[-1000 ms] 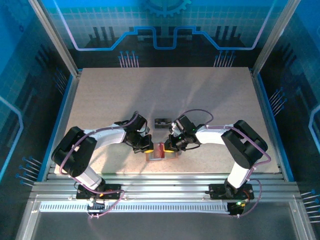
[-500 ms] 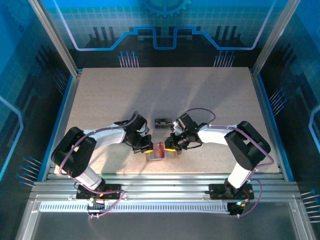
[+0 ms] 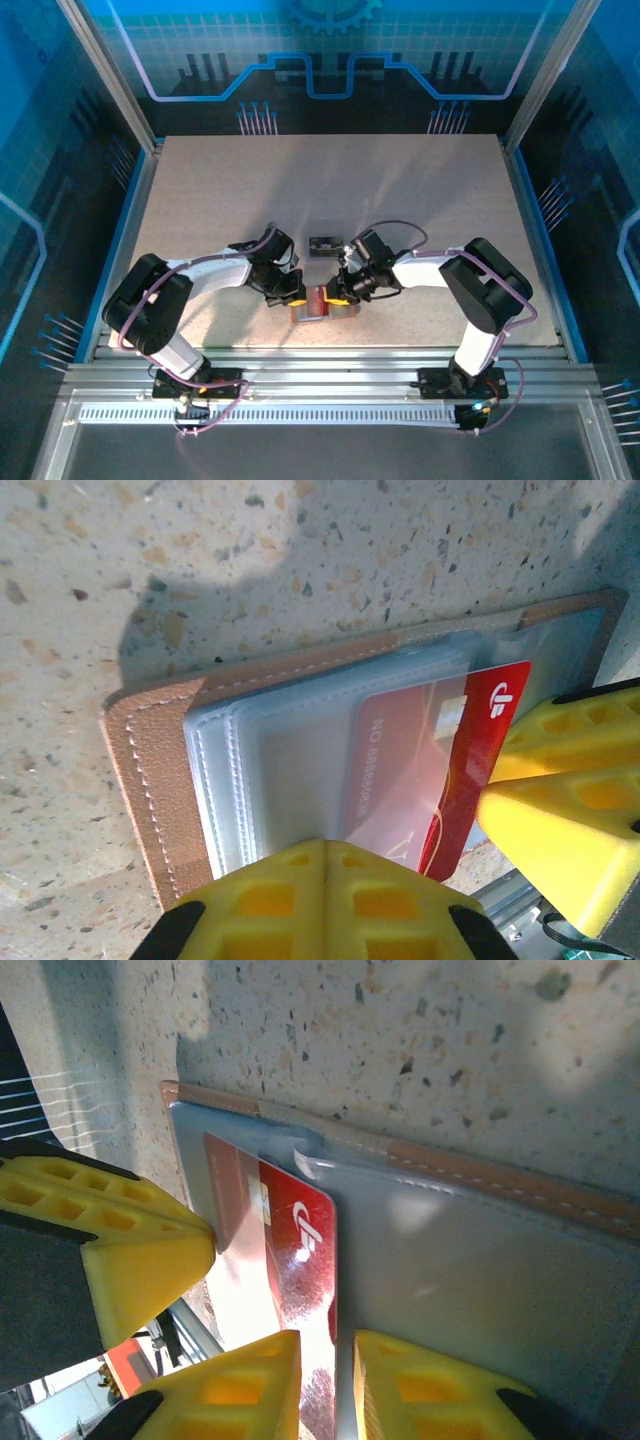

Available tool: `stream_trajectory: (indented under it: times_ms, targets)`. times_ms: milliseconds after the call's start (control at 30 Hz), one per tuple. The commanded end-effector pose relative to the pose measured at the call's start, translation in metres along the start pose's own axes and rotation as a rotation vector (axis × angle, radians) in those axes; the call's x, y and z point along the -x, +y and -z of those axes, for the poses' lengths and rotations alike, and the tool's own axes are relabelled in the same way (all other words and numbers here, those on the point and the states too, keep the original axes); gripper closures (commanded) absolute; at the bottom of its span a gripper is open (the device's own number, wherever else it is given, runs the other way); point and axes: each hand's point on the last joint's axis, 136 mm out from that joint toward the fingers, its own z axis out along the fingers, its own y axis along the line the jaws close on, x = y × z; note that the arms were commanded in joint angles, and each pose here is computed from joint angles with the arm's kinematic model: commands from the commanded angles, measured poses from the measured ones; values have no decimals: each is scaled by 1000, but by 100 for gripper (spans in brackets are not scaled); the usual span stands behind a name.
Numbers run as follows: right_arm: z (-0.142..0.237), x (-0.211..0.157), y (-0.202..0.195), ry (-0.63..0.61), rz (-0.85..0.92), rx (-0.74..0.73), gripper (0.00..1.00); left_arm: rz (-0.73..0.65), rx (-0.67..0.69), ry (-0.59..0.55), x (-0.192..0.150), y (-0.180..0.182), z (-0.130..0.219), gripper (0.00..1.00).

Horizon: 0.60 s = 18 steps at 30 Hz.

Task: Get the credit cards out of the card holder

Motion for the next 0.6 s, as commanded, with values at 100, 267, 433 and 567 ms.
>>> stream_trajectory:
  times_ms: [100, 267, 433, 567]
  targets:
    - [-7, -8, -8, 35, -34, 2, 79, 5, 43, 18, -10, 12, 0, 100]
    - [-6, -6, -5, 25, -33, 14, 81, 3, 43, 17, -10, 12, 0, 100]
    - [-1, -5, 3, 11, -23, 34, 83, 3, 44, 17, -10, 12, 0, 100]
    - [2, -4, 7, 3, -14, 38, 85, 3, 44, 18, -11, 13, 0, 100]
